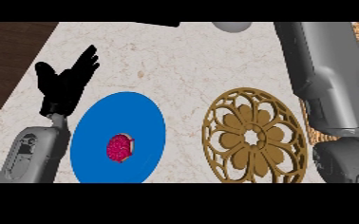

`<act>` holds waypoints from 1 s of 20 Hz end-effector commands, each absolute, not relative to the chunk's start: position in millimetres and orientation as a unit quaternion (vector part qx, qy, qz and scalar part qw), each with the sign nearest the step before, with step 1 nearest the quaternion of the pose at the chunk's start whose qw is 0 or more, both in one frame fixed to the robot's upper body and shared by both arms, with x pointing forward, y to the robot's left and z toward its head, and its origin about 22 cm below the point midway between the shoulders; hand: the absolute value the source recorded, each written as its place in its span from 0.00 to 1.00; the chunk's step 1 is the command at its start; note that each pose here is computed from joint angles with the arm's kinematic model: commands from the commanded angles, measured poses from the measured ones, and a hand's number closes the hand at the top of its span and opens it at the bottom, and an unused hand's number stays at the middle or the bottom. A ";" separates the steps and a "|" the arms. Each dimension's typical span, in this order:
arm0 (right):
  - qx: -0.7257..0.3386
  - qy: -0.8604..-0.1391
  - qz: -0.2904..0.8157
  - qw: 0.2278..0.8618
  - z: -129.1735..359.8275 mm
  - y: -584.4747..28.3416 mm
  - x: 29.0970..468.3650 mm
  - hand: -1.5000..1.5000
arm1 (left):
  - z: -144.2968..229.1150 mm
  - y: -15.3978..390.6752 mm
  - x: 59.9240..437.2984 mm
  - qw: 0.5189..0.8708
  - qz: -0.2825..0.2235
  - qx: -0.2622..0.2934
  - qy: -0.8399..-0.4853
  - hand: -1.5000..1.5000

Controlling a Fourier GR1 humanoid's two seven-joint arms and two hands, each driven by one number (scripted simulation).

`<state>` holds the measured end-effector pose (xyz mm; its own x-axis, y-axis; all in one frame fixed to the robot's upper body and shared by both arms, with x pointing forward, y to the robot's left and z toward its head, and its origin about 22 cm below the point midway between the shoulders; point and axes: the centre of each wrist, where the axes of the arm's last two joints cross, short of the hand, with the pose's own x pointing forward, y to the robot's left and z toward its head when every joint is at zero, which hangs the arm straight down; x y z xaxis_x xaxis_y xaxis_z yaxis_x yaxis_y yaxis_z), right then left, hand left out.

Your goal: Pick the tomato from the placemat and place it in the basket

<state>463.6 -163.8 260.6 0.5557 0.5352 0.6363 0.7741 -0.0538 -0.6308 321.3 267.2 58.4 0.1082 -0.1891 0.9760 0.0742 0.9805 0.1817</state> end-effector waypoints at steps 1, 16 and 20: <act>-0.715 -0.398 -0.213 0.533 280.0 -178.0 468.5 1.00 | 64.3 280.3 322.8 0.743 -0.088 0.047 -0.662 0.50; -0.763 -0.296 -0.236 0.523 246.3 -222.1 475.7 1.00 | 42.3 288.6 311.3 0.758 -0.066 0.064 -0.646 0.50; -0.775 -0.280 -0.219 0.522 224.9 -223.3 476.3 1.00 | 61.0 294.9 317.8 0.752 -0.066 0.068 -0.652 0.50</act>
